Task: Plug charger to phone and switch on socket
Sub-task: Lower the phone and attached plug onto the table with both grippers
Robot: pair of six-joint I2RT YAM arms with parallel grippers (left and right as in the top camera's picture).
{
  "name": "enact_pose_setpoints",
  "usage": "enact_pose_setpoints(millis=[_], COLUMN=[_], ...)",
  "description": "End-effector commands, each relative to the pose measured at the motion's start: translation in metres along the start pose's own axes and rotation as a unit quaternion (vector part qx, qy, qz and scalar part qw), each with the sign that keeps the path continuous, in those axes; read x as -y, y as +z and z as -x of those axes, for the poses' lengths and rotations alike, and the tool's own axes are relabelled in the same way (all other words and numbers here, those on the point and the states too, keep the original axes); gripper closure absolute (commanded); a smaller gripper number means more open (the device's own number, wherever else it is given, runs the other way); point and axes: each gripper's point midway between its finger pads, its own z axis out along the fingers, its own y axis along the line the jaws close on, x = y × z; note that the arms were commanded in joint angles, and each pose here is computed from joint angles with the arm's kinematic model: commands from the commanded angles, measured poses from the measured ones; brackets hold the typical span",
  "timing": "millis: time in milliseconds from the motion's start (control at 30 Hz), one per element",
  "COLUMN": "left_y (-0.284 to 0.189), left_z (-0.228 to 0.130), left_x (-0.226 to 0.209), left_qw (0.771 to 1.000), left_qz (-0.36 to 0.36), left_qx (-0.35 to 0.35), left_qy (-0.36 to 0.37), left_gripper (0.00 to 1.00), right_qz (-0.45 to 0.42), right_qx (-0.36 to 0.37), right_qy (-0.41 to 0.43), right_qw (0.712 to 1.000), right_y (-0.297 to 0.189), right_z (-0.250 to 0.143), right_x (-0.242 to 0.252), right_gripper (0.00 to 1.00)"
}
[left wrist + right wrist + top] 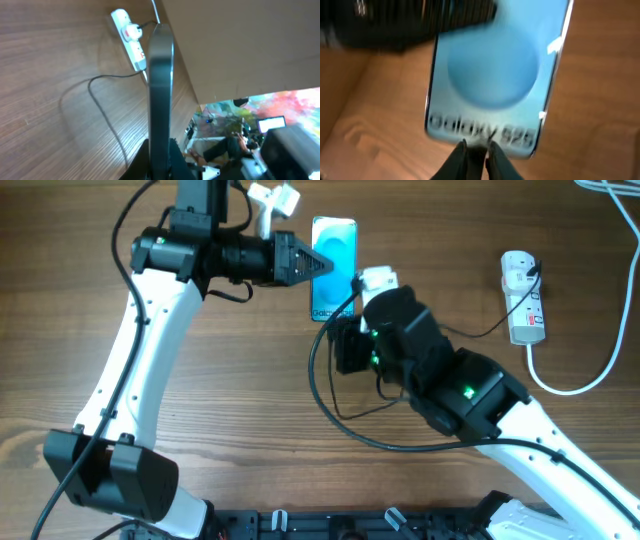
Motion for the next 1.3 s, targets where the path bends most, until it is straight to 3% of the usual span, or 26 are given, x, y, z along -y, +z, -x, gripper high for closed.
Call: enact_pose_setpoints(millis=[0, 133, 167, 233, 267, 467, 667, 833, 1200, 1267], left_y=[-0.005, -0.007, -0.009, -0.006, -0.001, 0.065, 0.104, 0.107, 0.128, 0.126], left_z=[-0.001, 0.004, 0.004, -0.004, -0.011, -0.042, -0.051, -0.049, -0.079, -0.078], left_x=[0.017, -0.018, -0.026, -0.045, -0.054, -0.121, -0.18, -0.214, -0.249, -0.253], left_qw=[1.0, 0.996, 0.993, 0.989, 0.988, 0.975, 0.965, 0.957, 0.945, 0.943], left_qz=[-0.013, 0.089, 0.111, 0.144, 0.147, 0.156, 0.163, 0.222, 0.227, 0.237], left_qx=[0.004, 0.026, 0.027, 0.013, -0.004, -0.1, -0.117, -0.105, -0.142, -0.141], left_qy=[0.026, -0.002, -0.007, -0.032, -0.05, -0.123, -0.168, -0.154, -0.188, -0.185], left_gripper=[0.96, 0.96, 0.96, 0.96, 0.96, 0.96, 0.96, 0.96, 0.96, 0.91], right_qz=[-0.019, -0.013, -0.007, 0.003, -0.004, -0.018, -0.027, -0.048, -0.043, -0.044], right_qx=[0.025, -0.014, -0.028, -0.061, -0.07, -0.123, -0.165, -0.188, -0.184, -0.184], right_qy=[-0.003, -0.004, -0.004, -0.003, 0.005, 0.017, 0.025, 0.041, 0.05, 0.05], right_qw=[1.0, 1.0, 1.0, 0.998, 0.998, 0.992, 0.986, 0.98, 0.981, 0.981], right_y=[-0.01, -0.01, -0.01, -0.011, -0.012, -0.007, 0.014, 0.031, 0.032, 0.032], right_z=[0.013, -0.004, -0.01, -0.024, -0.028, -0.055, -0.073, -0.085, -0.083, -0.083], right_x=[0.005, 0.006, 0.004, 0.003, 0.006, 0.015, 0.018, 0.025, 0.022, 0.022], right_gripper=[0.78, 0.52, 0.39, 0.03, 0.01, 0.0, 0.0, 0.0, 0.0, 0.0])
